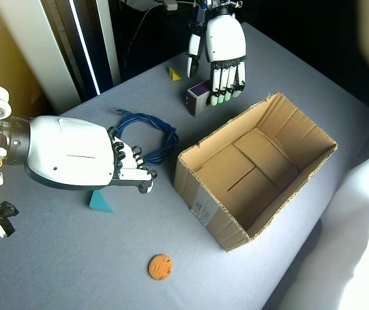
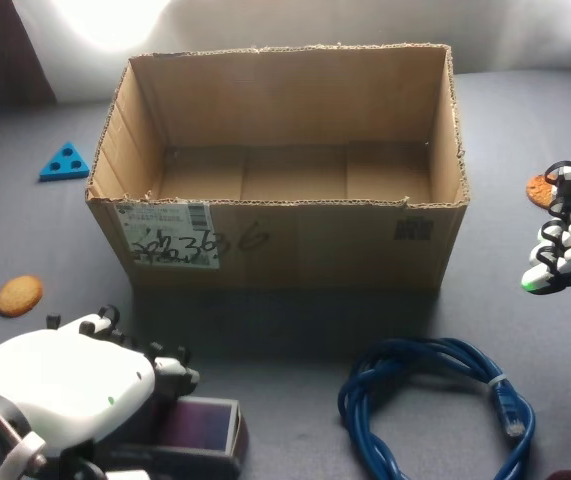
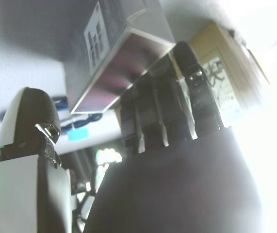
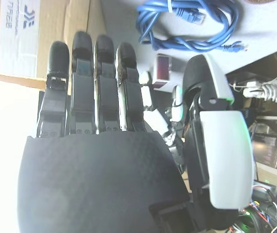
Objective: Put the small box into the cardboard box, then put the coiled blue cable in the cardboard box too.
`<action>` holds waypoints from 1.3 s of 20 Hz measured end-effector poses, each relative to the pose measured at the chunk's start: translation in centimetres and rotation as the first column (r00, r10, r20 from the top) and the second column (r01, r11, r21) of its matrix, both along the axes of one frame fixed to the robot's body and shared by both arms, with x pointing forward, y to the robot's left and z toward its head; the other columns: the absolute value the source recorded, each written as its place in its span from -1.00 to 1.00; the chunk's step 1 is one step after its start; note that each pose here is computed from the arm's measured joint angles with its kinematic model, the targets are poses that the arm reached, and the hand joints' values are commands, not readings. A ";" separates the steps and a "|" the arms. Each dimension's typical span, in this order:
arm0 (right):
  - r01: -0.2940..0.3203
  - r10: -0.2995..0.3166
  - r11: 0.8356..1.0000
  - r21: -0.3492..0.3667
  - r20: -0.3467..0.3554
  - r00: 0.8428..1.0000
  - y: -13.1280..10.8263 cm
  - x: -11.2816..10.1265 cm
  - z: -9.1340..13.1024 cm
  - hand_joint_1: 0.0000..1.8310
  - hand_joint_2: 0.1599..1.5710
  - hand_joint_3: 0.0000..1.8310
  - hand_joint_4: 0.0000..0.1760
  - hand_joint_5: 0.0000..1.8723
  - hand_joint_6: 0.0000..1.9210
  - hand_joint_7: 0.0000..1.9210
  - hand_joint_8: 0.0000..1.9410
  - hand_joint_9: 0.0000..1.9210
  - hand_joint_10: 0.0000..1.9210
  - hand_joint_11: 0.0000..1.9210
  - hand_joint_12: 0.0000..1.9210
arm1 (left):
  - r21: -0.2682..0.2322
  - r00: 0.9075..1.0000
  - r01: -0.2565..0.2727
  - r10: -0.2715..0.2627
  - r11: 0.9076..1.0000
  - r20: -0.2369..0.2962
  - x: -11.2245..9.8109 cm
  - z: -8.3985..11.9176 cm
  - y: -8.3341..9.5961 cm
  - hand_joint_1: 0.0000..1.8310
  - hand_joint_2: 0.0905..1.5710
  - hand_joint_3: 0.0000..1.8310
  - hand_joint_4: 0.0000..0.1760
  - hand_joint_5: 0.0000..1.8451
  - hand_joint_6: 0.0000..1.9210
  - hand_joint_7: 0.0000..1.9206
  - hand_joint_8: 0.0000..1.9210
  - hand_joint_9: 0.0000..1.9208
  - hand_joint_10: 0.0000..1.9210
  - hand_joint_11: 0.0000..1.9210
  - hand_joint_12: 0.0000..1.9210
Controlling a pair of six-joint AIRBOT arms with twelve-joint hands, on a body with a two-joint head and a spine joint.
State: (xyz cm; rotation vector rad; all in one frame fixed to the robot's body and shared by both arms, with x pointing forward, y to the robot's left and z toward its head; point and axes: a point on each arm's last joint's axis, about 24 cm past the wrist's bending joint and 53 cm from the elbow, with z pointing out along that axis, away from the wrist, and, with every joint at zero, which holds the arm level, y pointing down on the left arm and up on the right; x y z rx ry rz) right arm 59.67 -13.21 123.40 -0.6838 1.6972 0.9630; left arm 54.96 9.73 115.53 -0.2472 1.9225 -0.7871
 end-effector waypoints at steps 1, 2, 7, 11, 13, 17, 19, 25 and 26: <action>-0.001 0.001 1.000 0.000 0.000 1.000 0.0 0.0 0.0 -0.50 0.47 -1.00 -1.00 -0.50 -1.00 -0.47 -1.00 -0.48 -1.00 -0.97 0.07 | 0.006 1.000 -0.001 0.002 1.000 -0.003 -0.1 -0.3 0.2 -0.26 0.42 -1.00 -1.00 -0.52 -1.00 -0.48 -1.00 -0.49 -1.00 -0.95 -0.06; -0.001 0.001 1.000 0.001 0.000 1.000 0.0 0.0 0.0 -0.51 0.48 -1.00 -1.00 -0.53 -1.00 -0.50 -1.00 -0.50 -1.00 -0.98 0.08 | 0.006 1.000 -0.007 0.007 1.000 -0.008 -0.2 -0.7 0.1 -0.25 0.41 -1.00 -1.00 -0.49 -1.00 -0.45 -1.00 -0.47 -0.99 -0.92 -0.09; 0.000 0.000 1.000 0.000 0.000 1.000 0.0 0.0 0.0 -0.53 0.48 -1.00 -1.00 -0.50 -0.99 -0.47 -0.99 -0.48 -0.99 -0.97 0.08 | -0.014 0.999 -0.004 0.004 1.000 -0.041 -0.8 -2.0 -0.2 -0.23 0.42 -1.00 -1.00 -0.49 -1.00 -0.45 -1.00 -0.46 -1.00 -0.93 -0.06; 0.000 0.000 1.000 0.000 0.000 1.000 0.0 0.0 0.0 -0.53 0.49 -1.00 -1.00 -0.48 -0.99 -0.46 -1.00 -0.48 -0.99 -0.98 0.08 | -0.015 0.999 -0.012 0.011 1.000 -0.033 -0.7 -1.8 -0.1 -0.30 0.46 -0.99 -1.00 -0.47 -0.99 -0.42 -0.99 -0.42 -0.98 -0.89 -0.05; 0.000 0.000 1.000 0.001 0.000 1.000 0.0 0.0 0.0 -0.54 0.49 -1.00 -1.00 -0.48 -0.99 -0.46 -0.99 -0.47 -0.99 -0.95 0.09 | -0.017 0.999 -0.014 0.014 1.000 -0.032 -0.7 -1.8 0.0 -0.22 0.53 -0.99 -1.00 -0.46 -0.99 -0.40 -0.99 -0.41 -0.99 -0.90 -0.02; 0.000 0.000 1.000 0.000 0.000 1.000 0.0 0.0 0.0 -0.48 0.45 -1.00 -1.00 -0.48 -1.00 -0.45 -1.00 -0.47 -0.99 -0.97 0.07 | -0.017 0.999 -0.014 0.013 1.000 -0.029 -0.6 -1.8 0.0 0.01 0.59 -1.00 -1.00 -0.25 -0.98 -0.20 -0.98 -0.24 -0.96 -0.76 -0.01; 0.000 0.000 1.000 0.000 0.000 1.000 0.0 0.0 0.0 -0.50 0.45 -1.00 -1.00 -0.49 -1.00 -0.46 -1.00 -0.48 -1.00 -0.98 0.07 | -0.018 1.000 -0.014 0.013 1.000 -0.028 -0.6 -1.8 -0.1 0.26 0.56 -0.99 -1.00 -0.30 0.43 -0.13 0.27 -0.07 -0.92 -0.57 -0.01; 0.000 0.000 1.000 0.005 0.003 1.000 0.0 0.0 0.2 -0.53 0.49 -1.00 -1.00 -0.48 -1.00 -0.46 -1.00 -0.47 -1.00 -0.96 0.06 | -0.036 1.000 -0.002 0.002 0.999 -0.010 -0.4 -0.9 -0.9 0.48 0.47 -1.00 -1.00 -0.05 0.03 -0.13 0.32 -0.21 0.47 -0.33 0.07; -0.001 0.001 1.000 0.004 0.004 1.000 0.0 0.0 0.2 -0.50 0.48 -1.00 -1.00 -0.48 -0.99 -0.46 -1.00 -0.48 -1.00 -0.96 0.07 | -0.035 1.000 -0.002 0.002 0.999 -0.006 -0.4 -0.8 -0.9 0.35 0.46 -1.00 -1.00 -0.03 0.01 -0.11 0.38 -0.18 0.08 -0.32 0.07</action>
